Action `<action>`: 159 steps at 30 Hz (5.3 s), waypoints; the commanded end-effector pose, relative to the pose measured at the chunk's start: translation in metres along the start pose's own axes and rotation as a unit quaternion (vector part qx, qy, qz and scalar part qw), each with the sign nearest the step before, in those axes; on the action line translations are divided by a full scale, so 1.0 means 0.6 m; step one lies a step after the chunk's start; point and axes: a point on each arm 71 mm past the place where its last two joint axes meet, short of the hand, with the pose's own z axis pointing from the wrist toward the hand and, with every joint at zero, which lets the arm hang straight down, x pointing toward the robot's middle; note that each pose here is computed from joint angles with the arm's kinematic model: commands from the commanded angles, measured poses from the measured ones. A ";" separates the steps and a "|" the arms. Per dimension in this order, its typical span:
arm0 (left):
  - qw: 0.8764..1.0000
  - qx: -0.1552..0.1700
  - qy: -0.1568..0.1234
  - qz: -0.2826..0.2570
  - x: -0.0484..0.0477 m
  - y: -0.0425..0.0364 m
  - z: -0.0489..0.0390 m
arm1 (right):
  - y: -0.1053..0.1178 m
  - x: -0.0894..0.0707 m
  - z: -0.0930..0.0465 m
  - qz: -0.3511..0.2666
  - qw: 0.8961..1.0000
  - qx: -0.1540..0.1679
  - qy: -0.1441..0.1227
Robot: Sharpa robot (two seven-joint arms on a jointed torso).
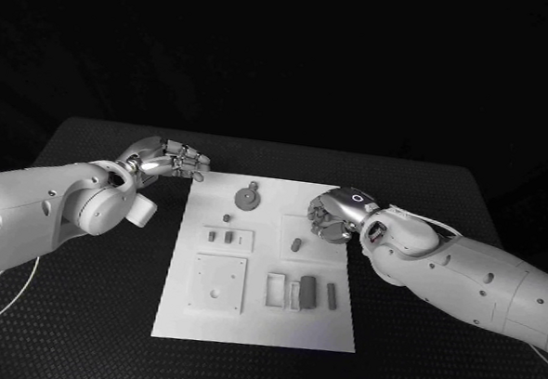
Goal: Assemble the parts on the task board
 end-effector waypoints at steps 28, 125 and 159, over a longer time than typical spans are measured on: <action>1.000 -0.002 0.011 -0.007 0.003 -0.001 0.001 | 0.000 0.020 0.004 -0.041 0.998 0.013 0.042; 1.000 -0.006 0.006 -0.005 -0.003 0.002 0.002 | 0.120 -0.074 0.009 0.241 0.967 -0.076 0.021; 1.000 -0.005 0.016 -0.008 0.014 -0.003 0.008 | 0.225 -0.001 0.056 0.123 0.977 -0.163 0.065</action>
